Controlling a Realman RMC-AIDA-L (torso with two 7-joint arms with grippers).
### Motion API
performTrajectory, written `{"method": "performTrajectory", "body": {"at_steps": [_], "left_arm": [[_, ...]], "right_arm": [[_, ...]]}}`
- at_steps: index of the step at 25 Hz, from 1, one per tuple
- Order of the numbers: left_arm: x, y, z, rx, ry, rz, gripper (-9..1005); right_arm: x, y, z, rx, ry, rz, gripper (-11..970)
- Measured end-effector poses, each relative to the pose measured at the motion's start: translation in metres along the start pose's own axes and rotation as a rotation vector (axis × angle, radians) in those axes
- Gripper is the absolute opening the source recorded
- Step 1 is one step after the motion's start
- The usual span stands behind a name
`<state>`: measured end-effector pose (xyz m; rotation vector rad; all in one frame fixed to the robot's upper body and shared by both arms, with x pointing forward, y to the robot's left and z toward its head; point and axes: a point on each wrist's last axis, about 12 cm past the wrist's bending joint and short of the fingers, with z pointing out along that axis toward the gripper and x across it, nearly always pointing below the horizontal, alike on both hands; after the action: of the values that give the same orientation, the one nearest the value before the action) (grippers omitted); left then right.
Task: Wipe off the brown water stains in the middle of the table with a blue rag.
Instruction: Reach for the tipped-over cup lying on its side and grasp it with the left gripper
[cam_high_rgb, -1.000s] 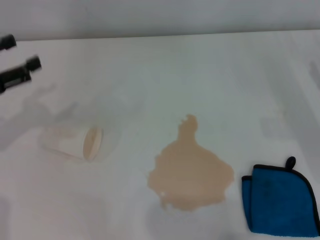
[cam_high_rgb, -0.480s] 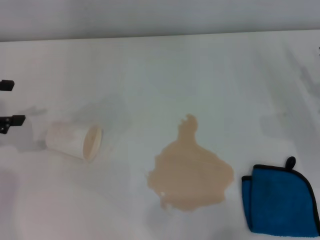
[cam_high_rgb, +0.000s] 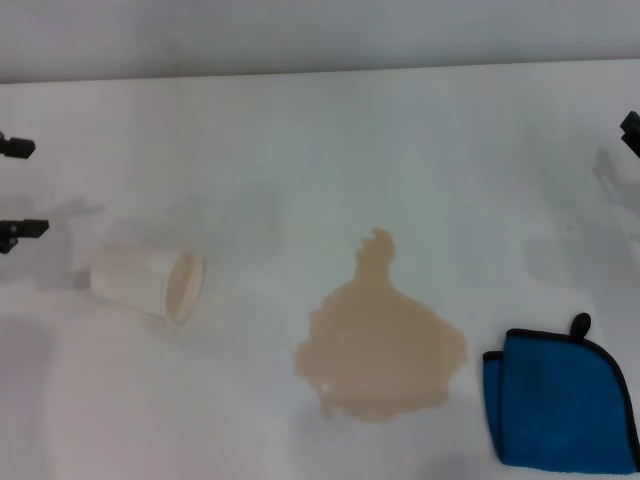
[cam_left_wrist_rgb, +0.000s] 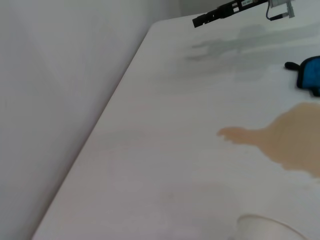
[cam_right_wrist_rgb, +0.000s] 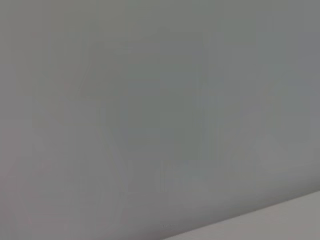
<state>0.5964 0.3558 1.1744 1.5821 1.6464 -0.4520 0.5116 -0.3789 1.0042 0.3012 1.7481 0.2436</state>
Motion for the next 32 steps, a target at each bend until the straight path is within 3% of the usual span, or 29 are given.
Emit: {"method": "performTrajectory", "body": {"at_steps": [9, 23, 32], "left_arm": [[-0.008, 0.002, 0.01, 0.037, 0.016, 0.11, 890], [-0.01, 0.001, 0.018, 0.053, 0.074, 0.185, 891], [-0.022, 0.007, 0.023, 0.121, 0.155, 0.259, 890]], "right_arm": [[0.002, 0.001, 0.0, 0.0, 0.009, 0.006, 795], [0.006, -0.001, -0.001, 0.023, 0.036, 0.007, 795], [0.005, 0.0, 0.002, 0.02, 0.037, 0.007, 794]]}}
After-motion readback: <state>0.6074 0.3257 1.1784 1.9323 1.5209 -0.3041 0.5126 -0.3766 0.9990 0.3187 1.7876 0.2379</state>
